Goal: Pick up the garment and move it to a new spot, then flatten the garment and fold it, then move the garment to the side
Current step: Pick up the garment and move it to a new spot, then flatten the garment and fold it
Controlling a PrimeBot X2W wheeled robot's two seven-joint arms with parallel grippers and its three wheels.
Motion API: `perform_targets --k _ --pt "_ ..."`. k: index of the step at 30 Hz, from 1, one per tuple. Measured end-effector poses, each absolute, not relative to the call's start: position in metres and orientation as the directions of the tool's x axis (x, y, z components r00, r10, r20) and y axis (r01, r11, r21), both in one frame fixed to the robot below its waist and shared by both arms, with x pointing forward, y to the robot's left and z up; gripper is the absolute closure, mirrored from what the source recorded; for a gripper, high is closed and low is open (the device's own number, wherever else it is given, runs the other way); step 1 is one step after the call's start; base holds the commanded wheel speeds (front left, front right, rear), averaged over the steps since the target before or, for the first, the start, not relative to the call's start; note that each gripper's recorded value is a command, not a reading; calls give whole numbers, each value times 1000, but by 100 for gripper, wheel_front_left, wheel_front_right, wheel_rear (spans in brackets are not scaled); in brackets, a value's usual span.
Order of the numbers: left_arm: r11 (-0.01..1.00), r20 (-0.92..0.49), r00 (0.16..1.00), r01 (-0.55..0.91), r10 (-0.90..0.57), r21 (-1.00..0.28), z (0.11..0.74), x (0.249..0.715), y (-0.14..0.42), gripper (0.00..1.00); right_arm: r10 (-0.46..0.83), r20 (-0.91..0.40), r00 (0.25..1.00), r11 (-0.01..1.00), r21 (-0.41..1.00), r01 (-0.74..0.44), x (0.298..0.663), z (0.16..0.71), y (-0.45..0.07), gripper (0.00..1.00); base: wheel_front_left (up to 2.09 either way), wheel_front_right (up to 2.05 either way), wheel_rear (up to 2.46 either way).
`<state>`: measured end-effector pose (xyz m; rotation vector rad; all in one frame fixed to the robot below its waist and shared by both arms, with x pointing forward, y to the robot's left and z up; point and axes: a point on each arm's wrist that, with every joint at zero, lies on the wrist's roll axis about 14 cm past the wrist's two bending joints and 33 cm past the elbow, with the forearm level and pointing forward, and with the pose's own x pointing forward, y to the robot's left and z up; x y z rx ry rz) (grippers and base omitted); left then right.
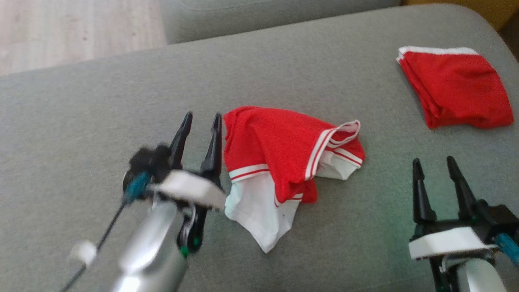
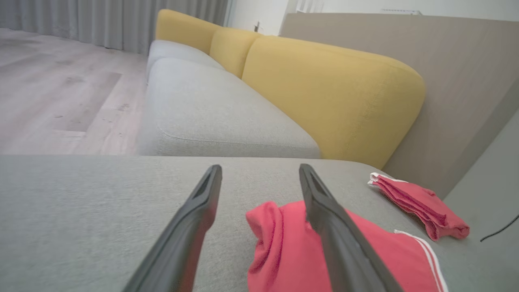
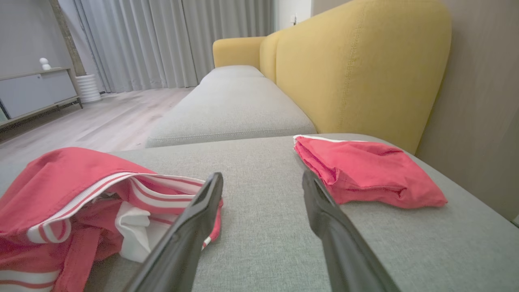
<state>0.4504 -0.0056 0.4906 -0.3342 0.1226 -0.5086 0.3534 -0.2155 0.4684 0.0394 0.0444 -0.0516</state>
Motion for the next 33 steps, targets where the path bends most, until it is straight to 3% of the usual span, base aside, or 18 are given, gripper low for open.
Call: perform_targets --k 4,18,33 --pt "857 8 902 414 -433 -308 493 418 22 0 -53 -51 997 998 37 55 349 466 -217 0 0 0 0" --pt "978 -109 987 95 -116 -187 450 327 137 0 43 -75 996 999 15 -42 348 459 -189 0 0 0 0" --pt "982 -96 995 8 -27 -191 451 300 169 0 99 -118 988 995 26 -97 335 445 -171 0 0 0 0"
